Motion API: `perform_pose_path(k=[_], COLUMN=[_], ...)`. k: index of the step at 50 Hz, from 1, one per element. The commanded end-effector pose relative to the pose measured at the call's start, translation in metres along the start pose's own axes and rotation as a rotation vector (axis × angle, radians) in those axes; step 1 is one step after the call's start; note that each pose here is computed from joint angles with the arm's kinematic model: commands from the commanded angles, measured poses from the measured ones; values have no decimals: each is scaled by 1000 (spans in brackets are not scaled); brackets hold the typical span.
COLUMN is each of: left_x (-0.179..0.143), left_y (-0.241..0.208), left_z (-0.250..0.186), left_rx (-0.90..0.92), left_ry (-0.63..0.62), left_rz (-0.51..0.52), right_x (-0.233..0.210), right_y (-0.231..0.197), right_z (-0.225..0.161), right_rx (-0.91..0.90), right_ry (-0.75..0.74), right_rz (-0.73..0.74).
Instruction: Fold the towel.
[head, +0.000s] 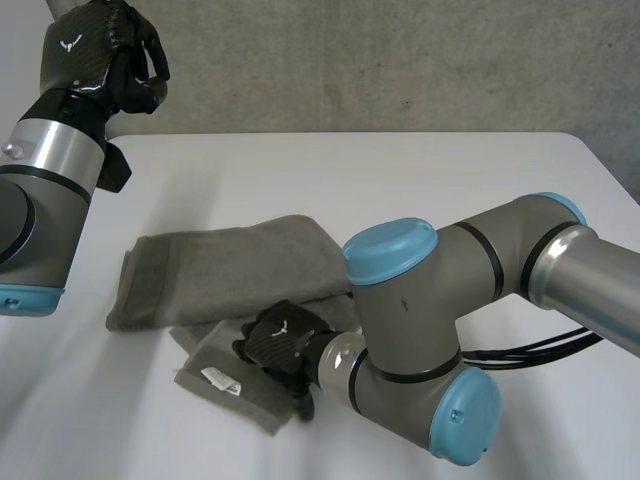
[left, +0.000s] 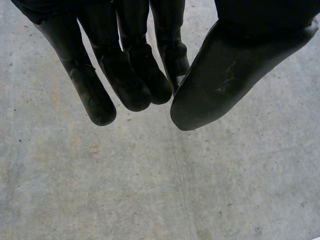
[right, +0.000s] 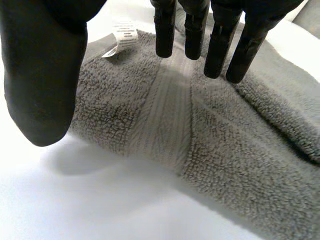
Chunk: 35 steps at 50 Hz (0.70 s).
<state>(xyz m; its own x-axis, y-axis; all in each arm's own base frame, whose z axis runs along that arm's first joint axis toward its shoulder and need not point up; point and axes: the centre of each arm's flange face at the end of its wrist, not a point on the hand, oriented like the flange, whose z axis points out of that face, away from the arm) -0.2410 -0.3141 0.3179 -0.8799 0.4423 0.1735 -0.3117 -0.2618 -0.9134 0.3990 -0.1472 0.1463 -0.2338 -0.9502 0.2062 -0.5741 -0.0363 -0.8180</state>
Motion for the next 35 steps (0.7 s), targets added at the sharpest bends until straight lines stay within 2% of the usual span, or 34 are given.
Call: perform_pose_path(k=[1, 24, 33, 35], left_x=[0, 0, 0, 0], left_y=[0, 0, 1, 1], left_z=[0, 0, -1, -1], left_rx=[-2, 1, 0, 0], left_ry=[0, 1, 1, 1], left_rz=[0, 0, 0, 0], right_x=[1, 3, 17, 33], right_y=[-4, 15, -9, -32], right_z=[-4, 16, 10, -3], right_rx=[19, 22, 111, 177], right_ry=[2, 42, 101, 157], right_rz=[-2, -7, -19, -34])
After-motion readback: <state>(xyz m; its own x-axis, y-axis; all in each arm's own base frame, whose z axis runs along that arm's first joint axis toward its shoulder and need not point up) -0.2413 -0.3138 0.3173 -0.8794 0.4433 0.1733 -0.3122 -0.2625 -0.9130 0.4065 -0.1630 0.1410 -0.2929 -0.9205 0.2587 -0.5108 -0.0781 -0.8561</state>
